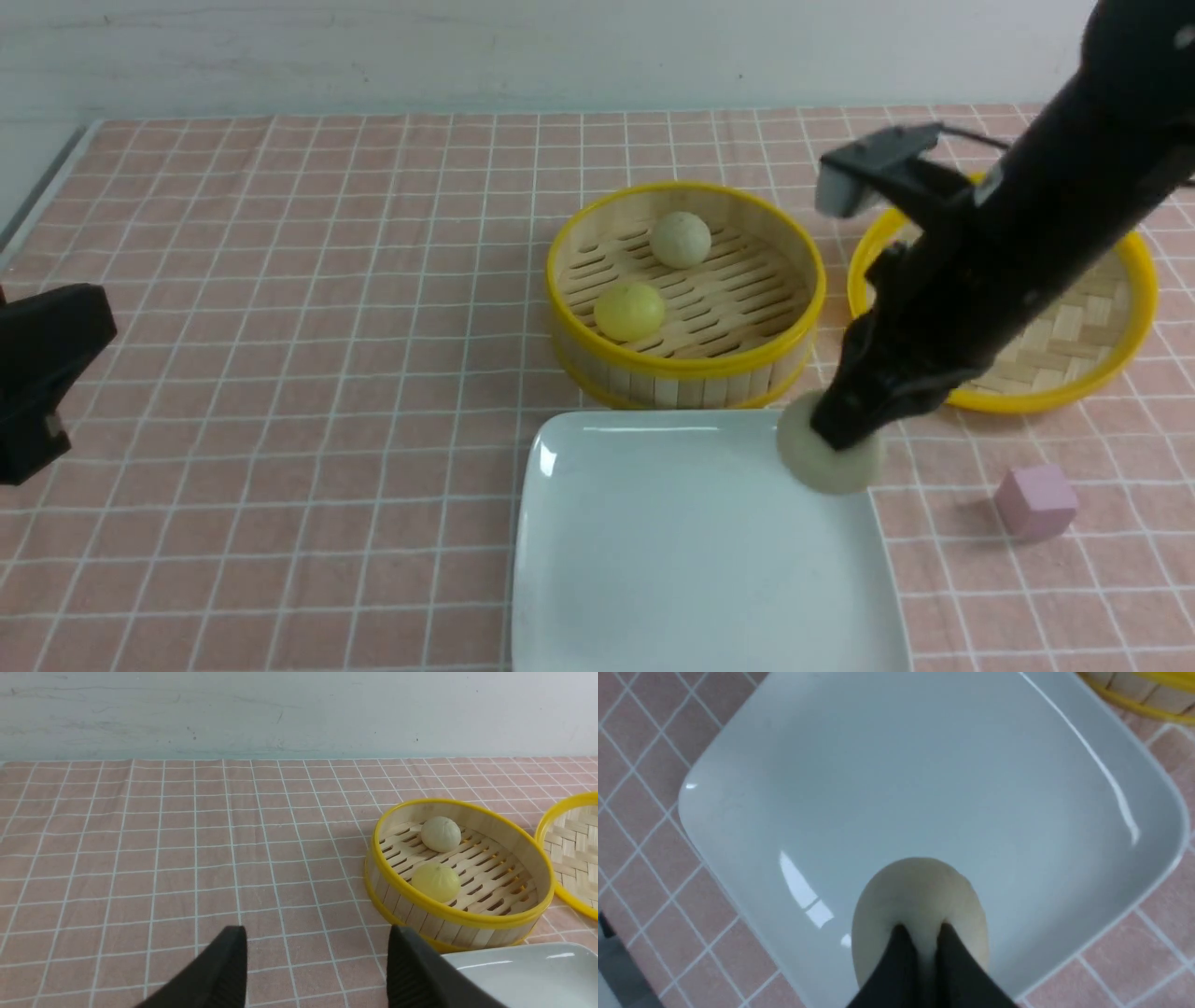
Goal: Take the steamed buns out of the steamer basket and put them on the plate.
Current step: Use the right arm to put the steamed stuffed bun into the plate, then use the right arm to grab the steamed stuffed bun that is closest to it
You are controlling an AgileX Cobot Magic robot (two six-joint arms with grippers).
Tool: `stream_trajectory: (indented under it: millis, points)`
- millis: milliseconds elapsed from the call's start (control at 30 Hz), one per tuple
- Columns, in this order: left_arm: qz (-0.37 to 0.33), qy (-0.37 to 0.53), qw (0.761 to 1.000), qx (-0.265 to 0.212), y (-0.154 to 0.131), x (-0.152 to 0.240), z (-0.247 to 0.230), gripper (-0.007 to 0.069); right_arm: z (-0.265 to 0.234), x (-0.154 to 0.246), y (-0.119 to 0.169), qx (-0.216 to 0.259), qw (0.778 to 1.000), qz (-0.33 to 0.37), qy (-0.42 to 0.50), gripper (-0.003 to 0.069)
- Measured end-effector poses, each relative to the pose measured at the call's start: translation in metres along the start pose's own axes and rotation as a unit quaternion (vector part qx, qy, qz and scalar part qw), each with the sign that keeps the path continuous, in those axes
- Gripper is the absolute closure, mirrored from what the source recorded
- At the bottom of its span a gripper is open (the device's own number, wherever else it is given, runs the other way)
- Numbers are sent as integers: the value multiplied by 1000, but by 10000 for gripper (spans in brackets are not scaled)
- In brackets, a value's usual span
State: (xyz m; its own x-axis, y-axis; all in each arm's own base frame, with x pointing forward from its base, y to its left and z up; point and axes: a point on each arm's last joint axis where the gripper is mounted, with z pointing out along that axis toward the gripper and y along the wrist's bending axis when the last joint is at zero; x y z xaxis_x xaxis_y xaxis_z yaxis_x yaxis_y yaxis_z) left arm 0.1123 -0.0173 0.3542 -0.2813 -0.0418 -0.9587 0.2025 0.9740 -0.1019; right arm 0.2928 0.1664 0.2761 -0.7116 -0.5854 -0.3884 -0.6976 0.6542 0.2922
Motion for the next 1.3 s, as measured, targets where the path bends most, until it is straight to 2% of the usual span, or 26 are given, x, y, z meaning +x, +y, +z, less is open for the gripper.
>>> stream_trajectory:
  millis: [133, 300, 500, 733, 833, 1067, 1167, 1300]
  points:
    - [0, 0, 1000, 0, 0, 0, 0, 205, 40, 4, -10, 23, 1000, -20, -9, 636]
    - [0, 0, 1000, 0, 0, 0, 0, 205, 66, 1, -23, 43, 998, -50, -16, 636]
    - [0, 0, 1000, 0, 0, 0, 0, 205, 76, -4, -34, 72, 995, -62, -37, 636]
    - [0, 3, 1000, 2, 0, 1, 0, 205, 77, -3, -35, 79, 994, -76, -27, 610]
    - [0, 3, 1000, 2, 0, 1, 0, 205, 77, -1, -37, 87, 993, -83, -20, 526]
    - [0, 3, 1000, 2, 0, 1, 0, 205, 76, -2, -39, 103, 991, -82, -22, 263]
    - [0, 3, 1000, 2, 0, 1, 0, 205, 69, -6, -38, 113, 989, -83, -42, 229]
    - [0, 4, 1000, 2, 0, 1, 0, 205, 36, -13, -26, 133, 982, -89, -97, 227]
